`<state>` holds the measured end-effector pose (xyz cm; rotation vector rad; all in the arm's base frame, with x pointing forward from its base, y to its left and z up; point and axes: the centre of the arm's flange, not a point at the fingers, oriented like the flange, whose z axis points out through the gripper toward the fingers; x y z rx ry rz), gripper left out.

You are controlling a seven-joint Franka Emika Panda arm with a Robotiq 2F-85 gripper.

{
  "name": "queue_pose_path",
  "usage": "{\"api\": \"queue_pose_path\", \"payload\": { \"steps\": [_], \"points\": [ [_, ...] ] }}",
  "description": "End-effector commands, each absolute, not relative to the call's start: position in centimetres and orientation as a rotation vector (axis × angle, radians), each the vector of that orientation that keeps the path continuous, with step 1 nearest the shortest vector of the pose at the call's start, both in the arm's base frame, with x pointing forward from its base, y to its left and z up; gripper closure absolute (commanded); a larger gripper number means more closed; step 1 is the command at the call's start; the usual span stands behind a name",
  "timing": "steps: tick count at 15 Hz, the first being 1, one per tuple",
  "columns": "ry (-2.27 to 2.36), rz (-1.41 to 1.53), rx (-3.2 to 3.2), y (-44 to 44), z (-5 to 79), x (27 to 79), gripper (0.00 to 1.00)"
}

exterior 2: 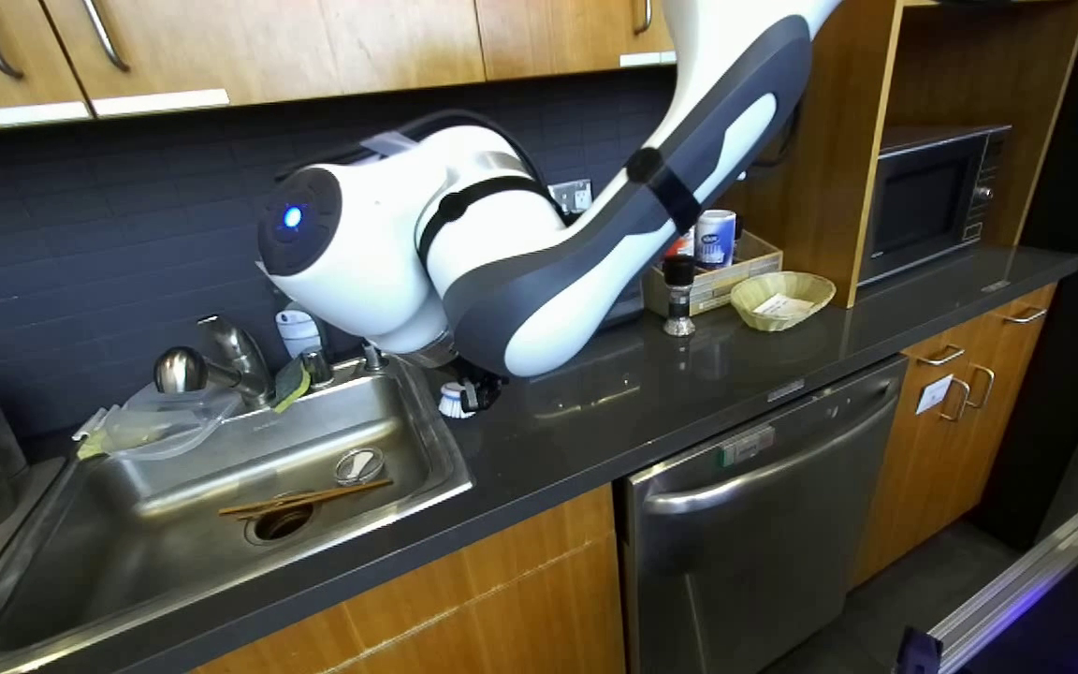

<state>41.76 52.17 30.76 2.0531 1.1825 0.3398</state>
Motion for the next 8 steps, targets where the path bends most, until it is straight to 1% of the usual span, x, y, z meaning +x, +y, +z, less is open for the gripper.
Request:
{"api": "queue_pose_path", "payload": {
  "steps": [1, 8],
  "points": [
    [1.162, 0.39, 2.031, 52.5, 30.1, 43.8, 0.94],
    [1.054, 0.436, 1.998, 51.1, 29.2, 47.8, 0.94]
  ]
}}
